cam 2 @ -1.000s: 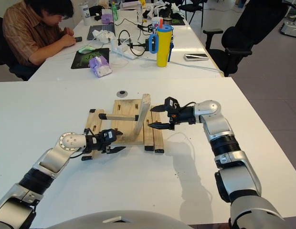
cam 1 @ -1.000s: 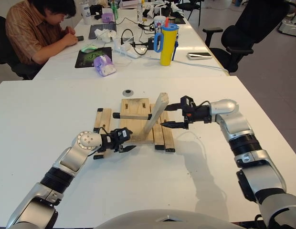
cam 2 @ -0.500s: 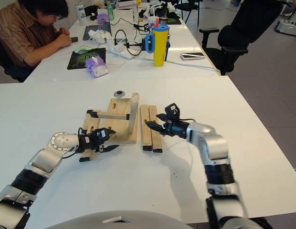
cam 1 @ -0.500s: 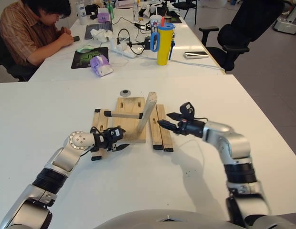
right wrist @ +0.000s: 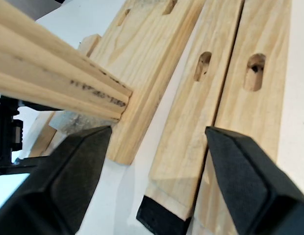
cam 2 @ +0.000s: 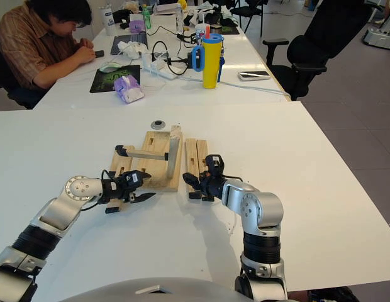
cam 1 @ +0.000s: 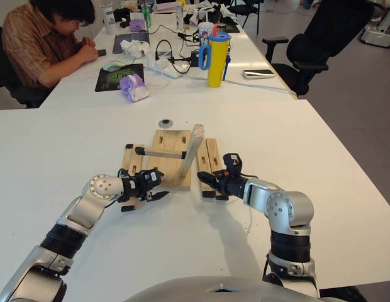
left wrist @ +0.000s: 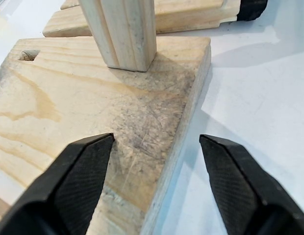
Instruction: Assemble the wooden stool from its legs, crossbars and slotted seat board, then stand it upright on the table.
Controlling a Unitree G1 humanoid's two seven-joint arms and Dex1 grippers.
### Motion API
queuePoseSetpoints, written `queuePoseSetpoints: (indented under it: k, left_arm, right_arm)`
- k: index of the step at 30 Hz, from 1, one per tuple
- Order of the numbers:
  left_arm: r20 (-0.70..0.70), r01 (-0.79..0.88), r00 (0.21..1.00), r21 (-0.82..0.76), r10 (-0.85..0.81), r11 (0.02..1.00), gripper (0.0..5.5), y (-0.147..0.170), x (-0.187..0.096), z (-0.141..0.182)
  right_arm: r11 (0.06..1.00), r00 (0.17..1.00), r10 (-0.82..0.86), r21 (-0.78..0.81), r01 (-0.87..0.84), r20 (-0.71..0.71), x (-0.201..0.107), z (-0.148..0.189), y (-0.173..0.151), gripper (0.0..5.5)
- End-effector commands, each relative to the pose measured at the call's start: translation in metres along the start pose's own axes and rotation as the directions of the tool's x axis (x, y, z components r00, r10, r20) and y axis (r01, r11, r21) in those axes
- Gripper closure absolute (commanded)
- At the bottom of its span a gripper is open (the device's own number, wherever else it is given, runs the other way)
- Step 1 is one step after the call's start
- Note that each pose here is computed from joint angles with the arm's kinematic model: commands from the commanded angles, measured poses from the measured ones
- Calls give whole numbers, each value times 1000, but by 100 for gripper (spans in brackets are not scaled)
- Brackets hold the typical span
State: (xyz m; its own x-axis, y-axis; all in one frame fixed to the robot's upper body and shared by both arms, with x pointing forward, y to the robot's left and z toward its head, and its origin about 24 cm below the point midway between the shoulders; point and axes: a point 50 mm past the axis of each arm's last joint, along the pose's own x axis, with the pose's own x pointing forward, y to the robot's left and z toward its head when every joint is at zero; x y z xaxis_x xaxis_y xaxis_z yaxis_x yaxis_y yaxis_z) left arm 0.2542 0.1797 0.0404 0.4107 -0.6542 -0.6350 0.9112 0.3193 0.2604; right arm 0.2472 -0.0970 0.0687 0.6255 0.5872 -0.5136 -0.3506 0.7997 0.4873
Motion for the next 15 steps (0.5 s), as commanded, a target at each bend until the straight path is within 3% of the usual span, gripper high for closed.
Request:
queuePoseSetpoints:
  k: [1, 7, 15]
  left_arm:
    - [-200, 128, 965, -204, -169, 971, 227, -48, 9, -51]
    - [-187, 121, 969, -207, -160, 971, 227, -53, 14, -47]
    - [-177, 96, 975, -205, -133, 974, 227, -58, 20, -42]
  right_arm:
    - [999, 998, -16, 30, 18, -57, 5, -6, 0, 196]
    - [995, 982, -96, -48, 89, -165, 10, -10, -1, 196]
    - [959, 965, -220, -212, 188, -143, 1, 1, -11, 196]
